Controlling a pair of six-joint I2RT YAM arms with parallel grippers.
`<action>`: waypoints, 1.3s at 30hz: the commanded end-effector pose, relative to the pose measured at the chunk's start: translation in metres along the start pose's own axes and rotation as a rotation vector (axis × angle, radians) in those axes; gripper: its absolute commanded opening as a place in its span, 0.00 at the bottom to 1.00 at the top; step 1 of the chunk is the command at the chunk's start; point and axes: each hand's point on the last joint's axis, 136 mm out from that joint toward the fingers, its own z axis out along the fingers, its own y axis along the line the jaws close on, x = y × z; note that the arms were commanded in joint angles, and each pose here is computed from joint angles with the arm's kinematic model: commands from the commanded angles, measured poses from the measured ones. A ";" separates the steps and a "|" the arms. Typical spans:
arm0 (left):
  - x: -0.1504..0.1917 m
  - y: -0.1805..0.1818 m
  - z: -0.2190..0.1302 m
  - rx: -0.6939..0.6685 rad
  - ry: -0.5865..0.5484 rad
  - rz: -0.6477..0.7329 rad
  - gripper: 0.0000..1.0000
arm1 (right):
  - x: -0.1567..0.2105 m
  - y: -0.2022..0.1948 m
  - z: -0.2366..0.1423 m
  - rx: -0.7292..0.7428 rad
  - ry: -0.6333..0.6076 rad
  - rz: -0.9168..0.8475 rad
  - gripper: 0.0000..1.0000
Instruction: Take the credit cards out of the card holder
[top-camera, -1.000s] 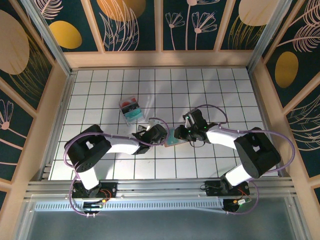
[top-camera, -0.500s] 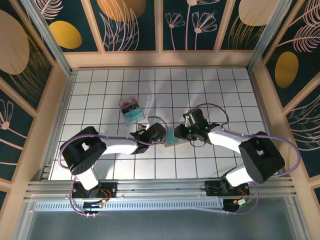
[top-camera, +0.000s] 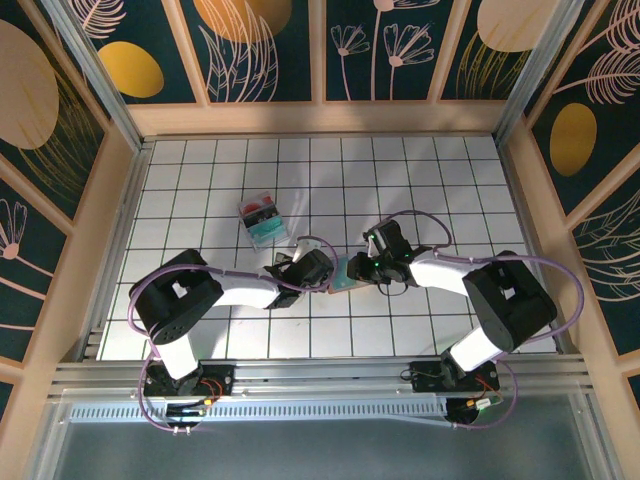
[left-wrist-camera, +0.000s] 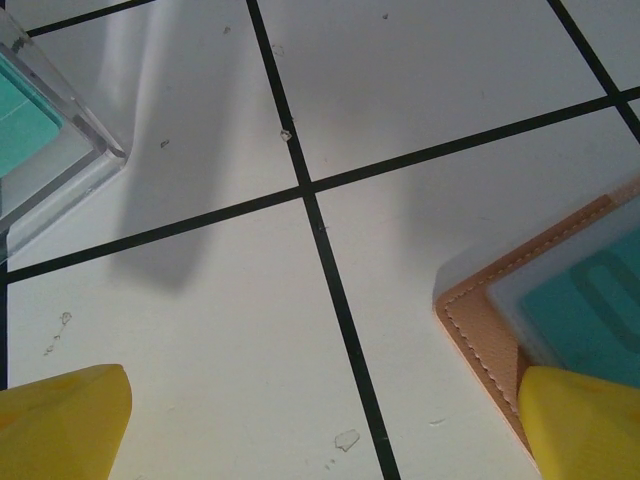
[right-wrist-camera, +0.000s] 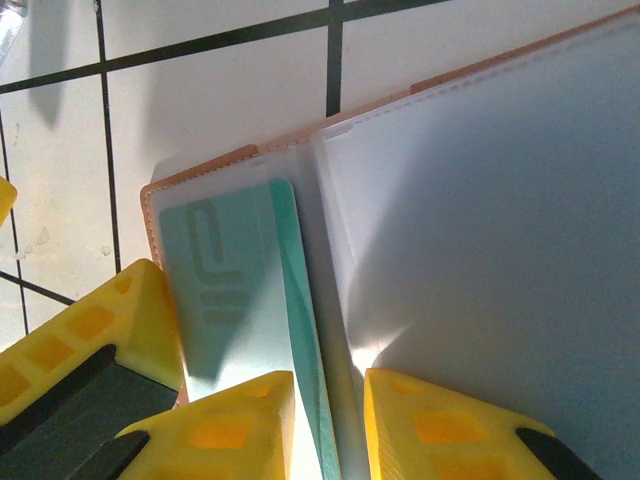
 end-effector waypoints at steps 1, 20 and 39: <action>0.009 0.002 0.005 -0.030 0.026 0.017 0.99 | -0.001 0.008 0.005 -0.038 0.007 -0.022 0.26; 0.006 0.002 0.006 -0.038 0.021 0.038 0.99 | -0.001 0.020 0.003 -0.158 0.013 0.010 0.25; 0.007 0.004 0.007 -0.051 0.028 0.052 0.99 | 0.017 0.022 0.015 -0.277 0.073 0.056 0.25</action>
